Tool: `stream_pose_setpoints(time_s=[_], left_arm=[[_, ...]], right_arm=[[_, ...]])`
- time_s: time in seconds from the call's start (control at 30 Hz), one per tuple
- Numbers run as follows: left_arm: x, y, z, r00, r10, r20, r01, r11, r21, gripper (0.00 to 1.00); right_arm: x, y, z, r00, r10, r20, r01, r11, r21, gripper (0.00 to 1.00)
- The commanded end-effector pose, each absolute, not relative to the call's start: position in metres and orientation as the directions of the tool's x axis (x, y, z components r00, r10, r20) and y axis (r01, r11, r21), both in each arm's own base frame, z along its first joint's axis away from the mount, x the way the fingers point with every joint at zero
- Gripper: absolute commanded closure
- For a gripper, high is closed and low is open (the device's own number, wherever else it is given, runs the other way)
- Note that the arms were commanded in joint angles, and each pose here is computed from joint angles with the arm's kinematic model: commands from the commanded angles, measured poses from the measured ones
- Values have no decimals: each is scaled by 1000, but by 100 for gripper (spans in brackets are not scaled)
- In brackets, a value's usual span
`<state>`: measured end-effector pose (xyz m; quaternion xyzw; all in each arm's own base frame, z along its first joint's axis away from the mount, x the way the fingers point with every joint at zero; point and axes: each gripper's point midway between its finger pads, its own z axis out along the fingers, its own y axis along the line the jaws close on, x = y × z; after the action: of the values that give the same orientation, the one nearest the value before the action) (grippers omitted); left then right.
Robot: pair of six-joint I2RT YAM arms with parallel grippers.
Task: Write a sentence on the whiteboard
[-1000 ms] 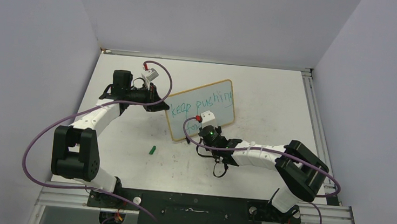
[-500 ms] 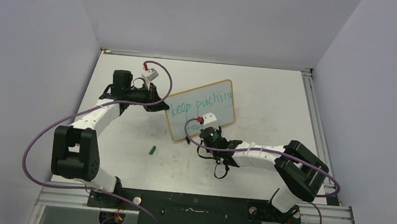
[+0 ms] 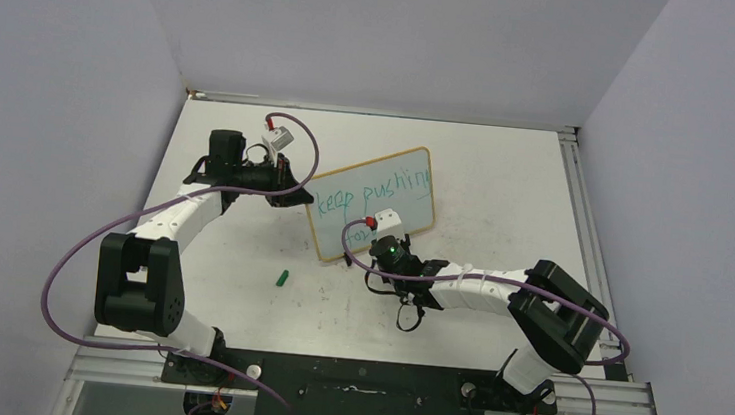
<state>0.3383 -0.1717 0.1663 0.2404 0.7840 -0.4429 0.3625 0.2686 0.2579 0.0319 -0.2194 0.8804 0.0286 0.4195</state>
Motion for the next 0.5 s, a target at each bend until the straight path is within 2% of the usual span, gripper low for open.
stream_pose_setpoints(time_s=[0.0,0.47], left_arm=[[347,-172,195,-532,60,-845,753,491,-439,100],[347,-172,196,-532,59,-845,752,491,-439,100]], right_arm=[[285,268,50,-517,-330,-790,-390,912,-126,95],[301,269,72,-477,-328,-815,-380,914,-146,95]])
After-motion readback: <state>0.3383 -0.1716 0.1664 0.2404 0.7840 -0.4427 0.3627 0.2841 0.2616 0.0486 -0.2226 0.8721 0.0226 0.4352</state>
